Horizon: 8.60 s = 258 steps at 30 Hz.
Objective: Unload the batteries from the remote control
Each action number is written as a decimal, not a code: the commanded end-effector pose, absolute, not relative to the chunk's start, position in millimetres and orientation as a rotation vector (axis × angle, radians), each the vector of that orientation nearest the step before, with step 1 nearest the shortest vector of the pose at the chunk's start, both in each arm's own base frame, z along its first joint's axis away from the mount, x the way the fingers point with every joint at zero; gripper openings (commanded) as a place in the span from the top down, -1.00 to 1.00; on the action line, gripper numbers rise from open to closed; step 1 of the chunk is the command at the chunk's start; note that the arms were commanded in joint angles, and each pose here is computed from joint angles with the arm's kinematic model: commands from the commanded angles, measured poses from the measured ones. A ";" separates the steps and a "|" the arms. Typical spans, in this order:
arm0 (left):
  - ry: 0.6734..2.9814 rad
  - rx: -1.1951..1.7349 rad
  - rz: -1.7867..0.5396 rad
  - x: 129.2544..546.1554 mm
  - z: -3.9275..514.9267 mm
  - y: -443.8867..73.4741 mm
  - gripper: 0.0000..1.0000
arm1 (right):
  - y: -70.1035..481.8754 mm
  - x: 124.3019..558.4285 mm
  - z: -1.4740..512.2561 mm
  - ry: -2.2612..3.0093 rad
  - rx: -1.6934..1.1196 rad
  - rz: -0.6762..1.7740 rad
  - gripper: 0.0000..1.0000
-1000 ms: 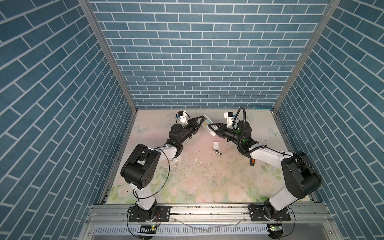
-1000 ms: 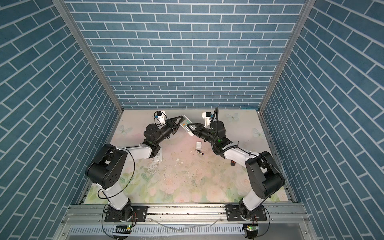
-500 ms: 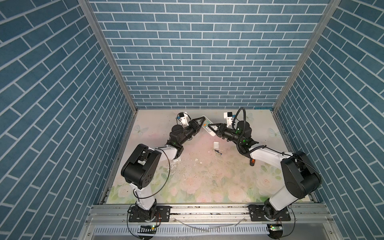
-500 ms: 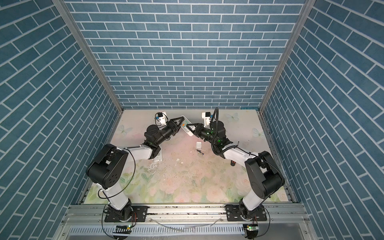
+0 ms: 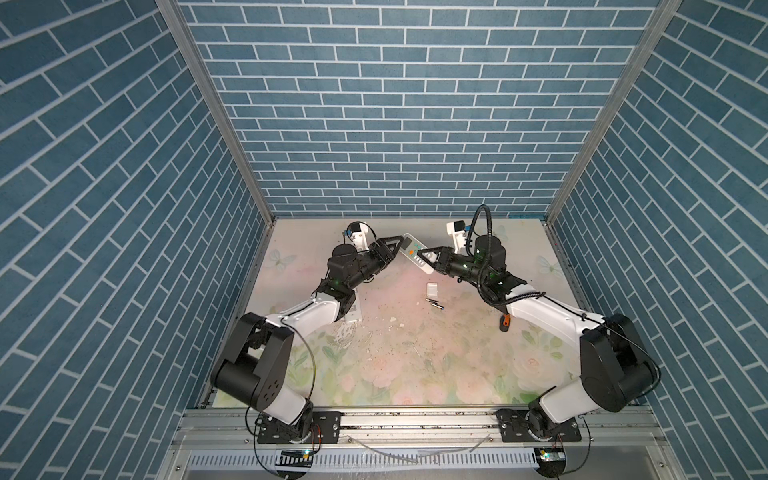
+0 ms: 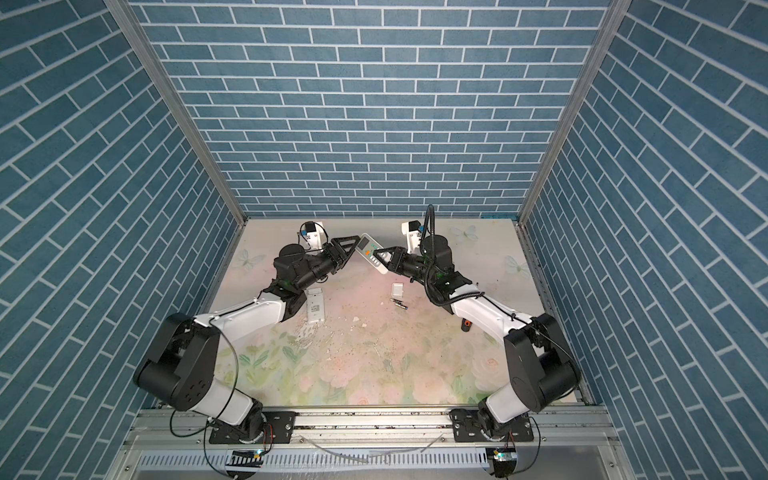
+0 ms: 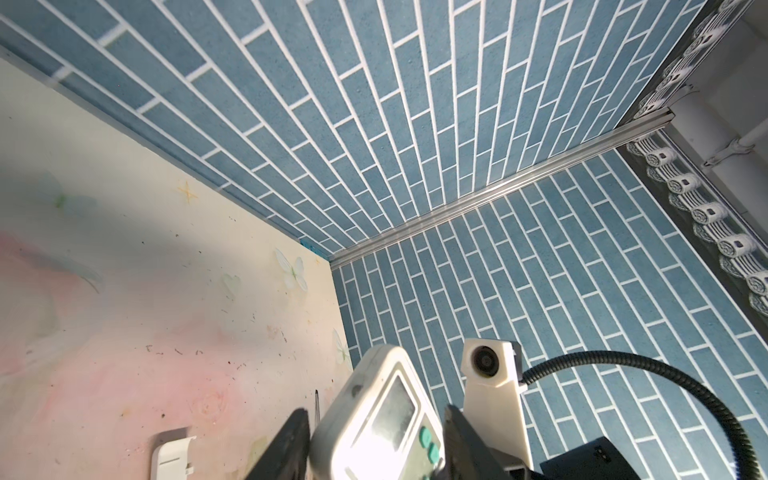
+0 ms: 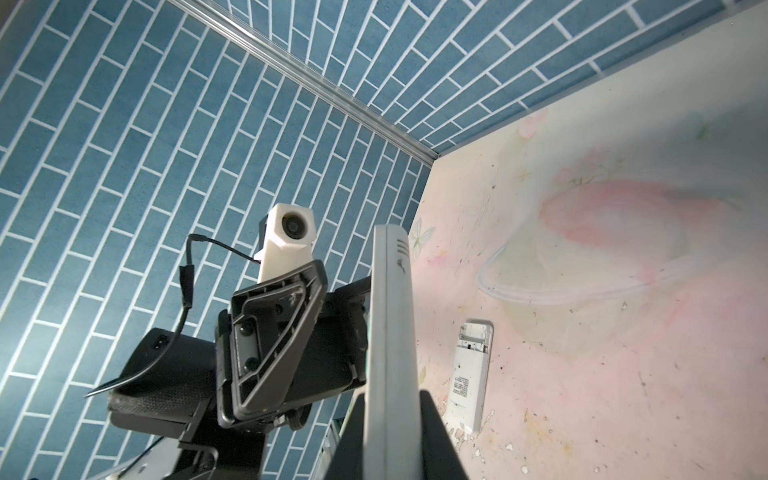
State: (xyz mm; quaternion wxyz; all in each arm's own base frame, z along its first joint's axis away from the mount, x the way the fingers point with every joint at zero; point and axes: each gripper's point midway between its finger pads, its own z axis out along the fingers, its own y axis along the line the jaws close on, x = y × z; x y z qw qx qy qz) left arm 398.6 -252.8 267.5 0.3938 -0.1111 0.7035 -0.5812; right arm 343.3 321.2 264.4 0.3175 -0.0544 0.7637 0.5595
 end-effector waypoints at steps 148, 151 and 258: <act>1.944 -0.577 -1.574 462.4 241.4 -232.7 1.00 | 351.4 203.9 305.3 1.939 -0.909 0.543 -0.32; 1.830 -0.575 -1.577 459.3 241.5 -230.9 1.00 | 345.9 219.5 318.1 1.987 -0.656 0.710 -0.32; 1.380 -0.377 -1.718 418.9 322.9 -239.8 1.00 | 318.5 318.3 269.7 1.919 0.083 1.430 0.31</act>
